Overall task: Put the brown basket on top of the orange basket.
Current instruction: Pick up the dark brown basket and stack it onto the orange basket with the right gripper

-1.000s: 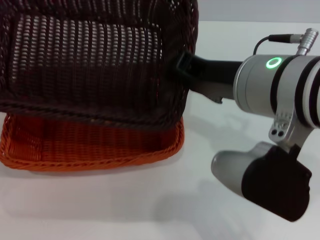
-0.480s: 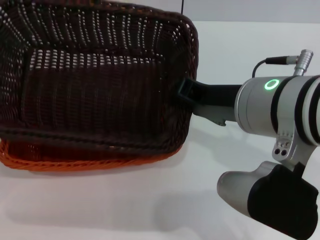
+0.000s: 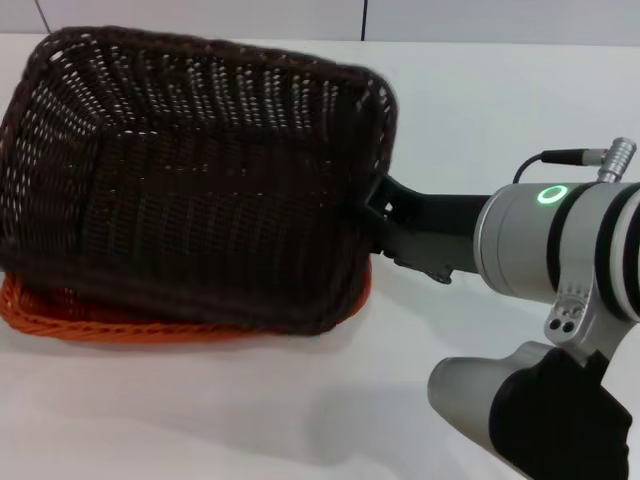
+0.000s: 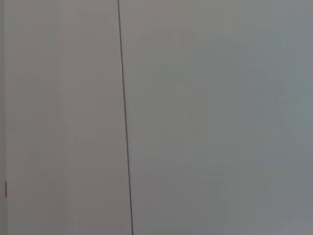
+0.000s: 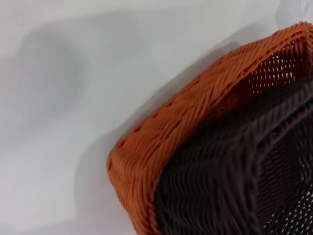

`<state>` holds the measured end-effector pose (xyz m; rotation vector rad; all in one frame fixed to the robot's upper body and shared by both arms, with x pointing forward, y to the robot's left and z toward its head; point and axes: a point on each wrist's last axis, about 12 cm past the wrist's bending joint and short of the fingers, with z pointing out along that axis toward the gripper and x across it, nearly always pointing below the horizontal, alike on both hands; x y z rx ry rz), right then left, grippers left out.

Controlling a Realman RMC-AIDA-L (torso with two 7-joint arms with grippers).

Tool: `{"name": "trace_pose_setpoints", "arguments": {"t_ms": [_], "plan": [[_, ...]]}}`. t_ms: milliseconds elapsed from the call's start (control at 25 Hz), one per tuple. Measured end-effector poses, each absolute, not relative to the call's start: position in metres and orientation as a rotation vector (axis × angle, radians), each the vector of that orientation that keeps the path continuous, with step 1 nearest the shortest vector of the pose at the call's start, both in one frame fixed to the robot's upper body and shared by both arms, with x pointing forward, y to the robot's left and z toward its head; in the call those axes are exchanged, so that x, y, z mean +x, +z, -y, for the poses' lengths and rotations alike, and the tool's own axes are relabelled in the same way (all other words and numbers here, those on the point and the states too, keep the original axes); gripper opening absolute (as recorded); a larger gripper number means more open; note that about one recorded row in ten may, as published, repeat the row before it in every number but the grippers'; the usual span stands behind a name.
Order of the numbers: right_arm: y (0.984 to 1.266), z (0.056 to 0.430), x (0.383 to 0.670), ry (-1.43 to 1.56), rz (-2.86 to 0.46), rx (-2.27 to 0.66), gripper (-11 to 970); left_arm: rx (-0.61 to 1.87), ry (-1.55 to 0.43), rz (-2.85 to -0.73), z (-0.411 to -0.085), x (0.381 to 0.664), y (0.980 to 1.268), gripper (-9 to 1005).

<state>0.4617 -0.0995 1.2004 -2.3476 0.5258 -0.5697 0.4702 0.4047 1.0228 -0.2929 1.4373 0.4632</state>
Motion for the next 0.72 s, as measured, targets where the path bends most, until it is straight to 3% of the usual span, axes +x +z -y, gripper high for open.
{"name": "trace_pose_setpoints", "arguments": {"t_ms": [520, 720], "plan": [[1.211, 0.098, 0.465, -0.507, -0.577, -2.224, 726, -0.297, 0.467, -1.477, -0.406, 0.47, 1.018, 765], [1.212, 0.094, 0.463, -0.458, -0.587, -2.201, 726, -0.294, 0.466, -1.488, -0.406, 0.471, 1.018, 765]]}}
